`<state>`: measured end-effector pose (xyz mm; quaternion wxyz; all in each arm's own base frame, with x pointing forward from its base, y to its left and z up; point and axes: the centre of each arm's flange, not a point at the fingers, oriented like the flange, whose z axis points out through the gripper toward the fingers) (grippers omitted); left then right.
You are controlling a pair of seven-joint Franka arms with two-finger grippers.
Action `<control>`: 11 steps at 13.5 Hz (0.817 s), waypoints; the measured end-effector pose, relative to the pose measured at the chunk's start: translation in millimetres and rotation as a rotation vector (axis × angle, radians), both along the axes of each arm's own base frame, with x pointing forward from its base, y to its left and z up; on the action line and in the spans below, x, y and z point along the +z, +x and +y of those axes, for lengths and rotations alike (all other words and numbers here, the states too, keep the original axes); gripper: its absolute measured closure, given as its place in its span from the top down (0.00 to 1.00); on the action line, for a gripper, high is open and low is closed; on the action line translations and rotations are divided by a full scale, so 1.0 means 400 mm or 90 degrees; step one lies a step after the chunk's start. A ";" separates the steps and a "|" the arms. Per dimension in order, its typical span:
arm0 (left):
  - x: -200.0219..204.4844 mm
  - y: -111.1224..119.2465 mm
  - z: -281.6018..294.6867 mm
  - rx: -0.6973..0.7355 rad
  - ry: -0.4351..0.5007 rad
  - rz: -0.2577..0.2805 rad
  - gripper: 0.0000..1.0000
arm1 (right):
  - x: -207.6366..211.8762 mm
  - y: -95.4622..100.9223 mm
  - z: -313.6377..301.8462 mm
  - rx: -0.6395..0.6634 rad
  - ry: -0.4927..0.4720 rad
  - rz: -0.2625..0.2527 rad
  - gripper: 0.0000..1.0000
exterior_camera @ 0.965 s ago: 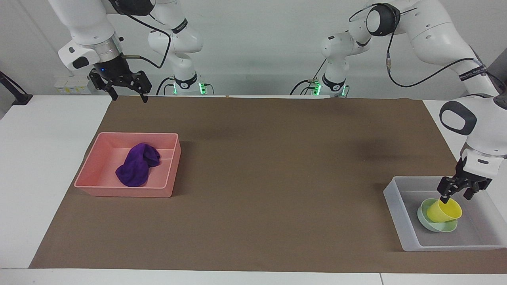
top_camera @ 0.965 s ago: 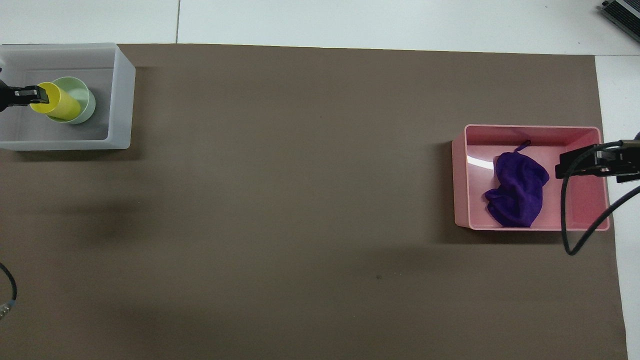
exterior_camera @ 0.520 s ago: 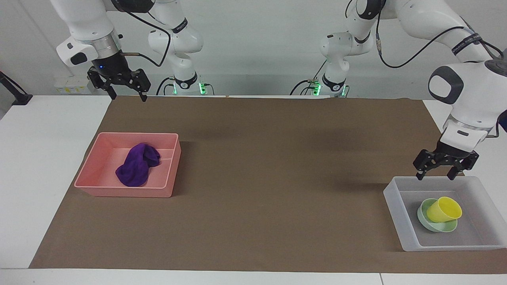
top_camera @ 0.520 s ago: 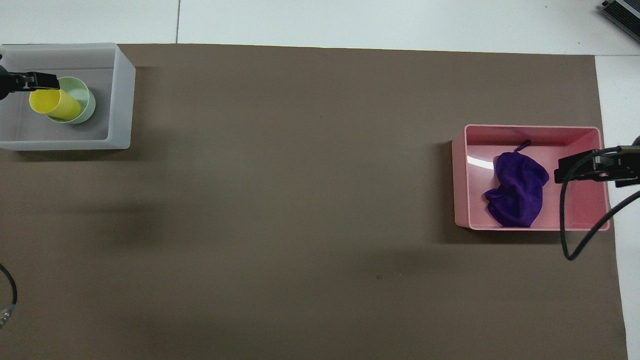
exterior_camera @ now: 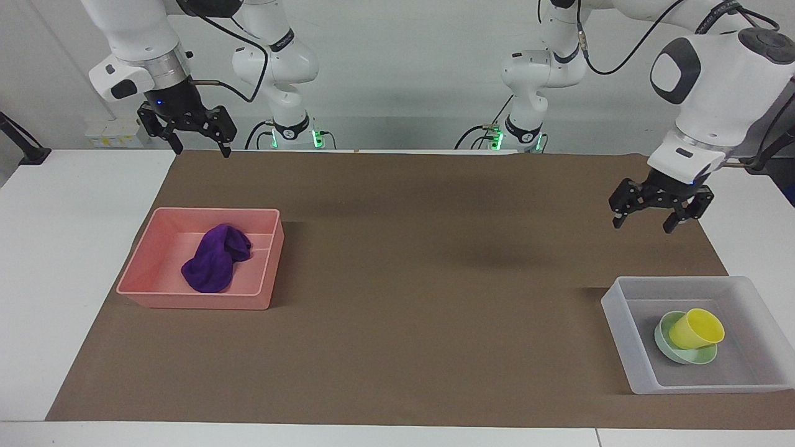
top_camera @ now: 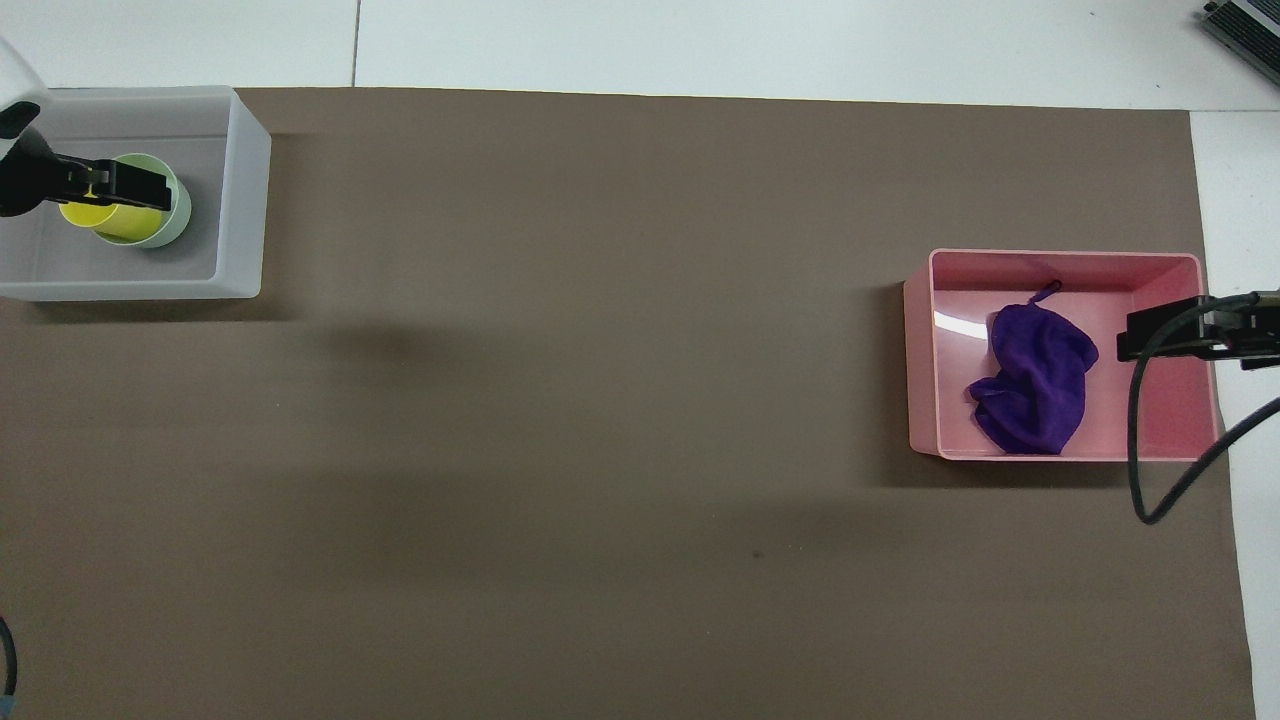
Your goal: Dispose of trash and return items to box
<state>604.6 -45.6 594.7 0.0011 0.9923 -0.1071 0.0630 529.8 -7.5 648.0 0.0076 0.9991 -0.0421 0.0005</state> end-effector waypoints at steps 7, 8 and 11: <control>0.074 -0.115 -0.022 -0.013 0.007 0.069 1.00 | -0.001 0.000 0.000 0.000 0.000 0.000 1.00; 0.082 -0.120 -0.025 -0.015 0.007 0.067 1.00 | -0.001 0.000 0.000 0.000 0.000 0.000 1.00; 0.093 -0.127 -0.032 -0.005 0.006 0.062 1.00 | -0.001 0.000 0.000 0.000 0.000 0.000 1.00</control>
